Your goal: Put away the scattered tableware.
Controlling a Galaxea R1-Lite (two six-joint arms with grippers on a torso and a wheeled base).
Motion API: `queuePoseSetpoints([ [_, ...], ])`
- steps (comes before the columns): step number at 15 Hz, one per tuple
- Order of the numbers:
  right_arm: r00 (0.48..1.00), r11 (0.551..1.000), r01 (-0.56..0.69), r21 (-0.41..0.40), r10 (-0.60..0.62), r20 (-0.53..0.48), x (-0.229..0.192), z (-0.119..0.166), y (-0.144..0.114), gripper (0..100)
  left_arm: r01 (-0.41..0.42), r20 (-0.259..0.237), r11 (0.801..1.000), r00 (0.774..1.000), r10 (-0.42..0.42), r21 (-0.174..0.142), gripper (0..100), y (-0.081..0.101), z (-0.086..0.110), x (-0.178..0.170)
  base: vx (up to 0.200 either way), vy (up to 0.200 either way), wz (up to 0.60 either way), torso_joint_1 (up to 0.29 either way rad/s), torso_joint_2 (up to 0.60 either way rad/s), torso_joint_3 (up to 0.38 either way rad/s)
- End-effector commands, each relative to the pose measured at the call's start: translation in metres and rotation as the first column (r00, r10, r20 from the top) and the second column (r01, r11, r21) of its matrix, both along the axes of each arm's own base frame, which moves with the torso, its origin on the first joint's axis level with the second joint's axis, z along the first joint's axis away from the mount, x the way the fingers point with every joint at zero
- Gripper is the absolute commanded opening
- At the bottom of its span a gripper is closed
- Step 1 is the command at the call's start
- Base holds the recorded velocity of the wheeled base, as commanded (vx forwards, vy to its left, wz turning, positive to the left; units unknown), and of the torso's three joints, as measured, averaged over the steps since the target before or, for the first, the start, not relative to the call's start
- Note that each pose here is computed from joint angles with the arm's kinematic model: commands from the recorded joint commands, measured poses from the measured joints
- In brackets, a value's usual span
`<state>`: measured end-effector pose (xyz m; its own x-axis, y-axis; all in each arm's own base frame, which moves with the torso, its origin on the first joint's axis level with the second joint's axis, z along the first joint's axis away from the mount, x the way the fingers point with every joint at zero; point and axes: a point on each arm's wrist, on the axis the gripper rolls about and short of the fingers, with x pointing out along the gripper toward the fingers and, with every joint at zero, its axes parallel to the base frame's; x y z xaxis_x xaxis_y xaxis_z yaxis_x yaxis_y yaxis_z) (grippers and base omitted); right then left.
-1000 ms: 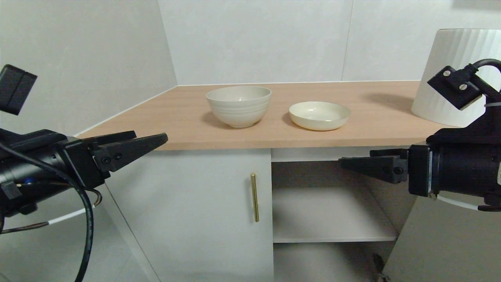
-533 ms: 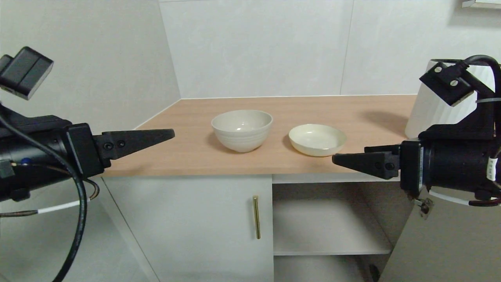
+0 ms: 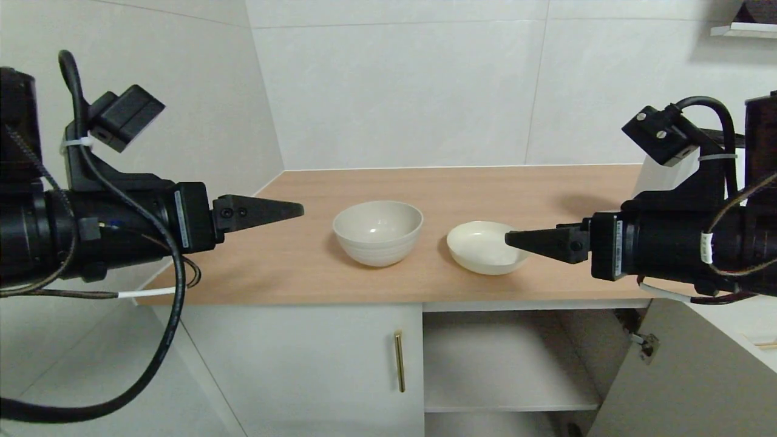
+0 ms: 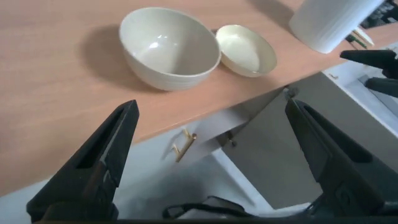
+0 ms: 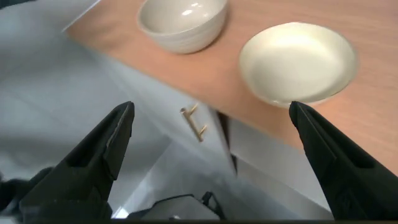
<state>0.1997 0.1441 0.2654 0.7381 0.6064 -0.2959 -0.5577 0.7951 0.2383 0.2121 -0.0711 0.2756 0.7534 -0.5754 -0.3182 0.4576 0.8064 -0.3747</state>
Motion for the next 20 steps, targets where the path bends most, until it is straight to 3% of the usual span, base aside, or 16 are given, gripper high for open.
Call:
queuePoseSetpoints([
  [1,0.995,0.995,0.096,-0.024,-0.097,-0.030,0.030,-0.004,0.007,100,-0.064,-0.120,0.998,0.991,0.064,-0.003,100,-0.004,0.006,0.015,0.000,0.000,0.00,0.032,-0.05,-0.032],
  [2,0.988,0.988,0.148,-0.040,-0.150,-0.046,0.039,-0.006,0.009,100,-0.095,-0.168,0.995,0.982,0.092,-0.008,100,-0.006,0.006,0.020,0.000,0.000,0.00,0.000,0.00,0.000],
  [3,0.960,0.965,0.258,-0.049,-0.262,-0.101,0.056,-0.006,0.014,100,-0.137,-0.235,0.990,0.964,0.124,-0.039,100,-0.014,0.001,0.031,0.000,0.000,0.00,0.000,0.00,0.000],
  [4,0.935,0.945,0.321,-0.056,-0.326,-0.141,0.067,-0.008,0.016,100,-0.158,-0.273,0.986,0.952,0.139,-0.051,100,-0.021,-0.004,0.039,0.000,0.000,0.00,0.000,0.00,0.000],
  [5,0.913,0.929,0.365,-0.069,-0.371,-0.169,0.078,-0.010,0.014,100,-0.192,-0.313,0.980,0.935,0.169,-0.045,100,-0.030,-0.013,0.049,0.000,0.000,0.00,0.000,0.00,0.000],
  [6,0.903,0.921,0.382,-0.079,-0.390,-0.179,0.084,-0.014,0.013,100,-0.229,-0.334,0.973,0.920,0.207,-0.027,100,-0.036,-0.020,0.058,0.000,0.000,0.00,0.000,0.00,0.000],
  [8,0.890,0.910,0.405,-0.090,-0.415,-0.187,0.094,-0.021,0.008,100,-0.325,-0.353,0.944,0.877,0.325,0.061,100,-0.054,-0.043,0.082,0.000,0.000,0.00,0.000,0.00,0.000],
  [9,0.891,0.910,0.405,-0.089,-0.415,-0.186,0.095,-0.022,0.009,100,-0.346,-0.361,0.935,0.864,0.350,0.078,100,-0.059,-0.050,0.089,0.000,0.000,0.00,0.000,0.00,0.000],
  [10,0.890,0.910,0.405,-0.092,-0.415,-0.188,0.095,-0.023,0.009,100,-0.352,-0.362,0.933,0.863,0.352,0.070,100,-0.061,-0.053,0.093,0.000,0.000,0.00,0.000,0.00,0.000],
  [13,0.889,0.909,0.404,-0.098,-0.416,-0.192,0.097,-0.025,0.010,100,-0.368,-0.328,0.930,0.879,0.347,-0.002,100,-0.070,-0.061,0.110,0.000,0.000,0.00,0.000,0.00,0.000],
  [20,0.889,0.910,0.404,-0.097,-0.415,-0.193,0.096,-0.025,0.010,100,-0.366,-0.341,0.930,0.873,0.348,0.010,100,-0.073,-0.072,0.117,0.000,0.000,0.00,0.000,0.00,0.000],
])
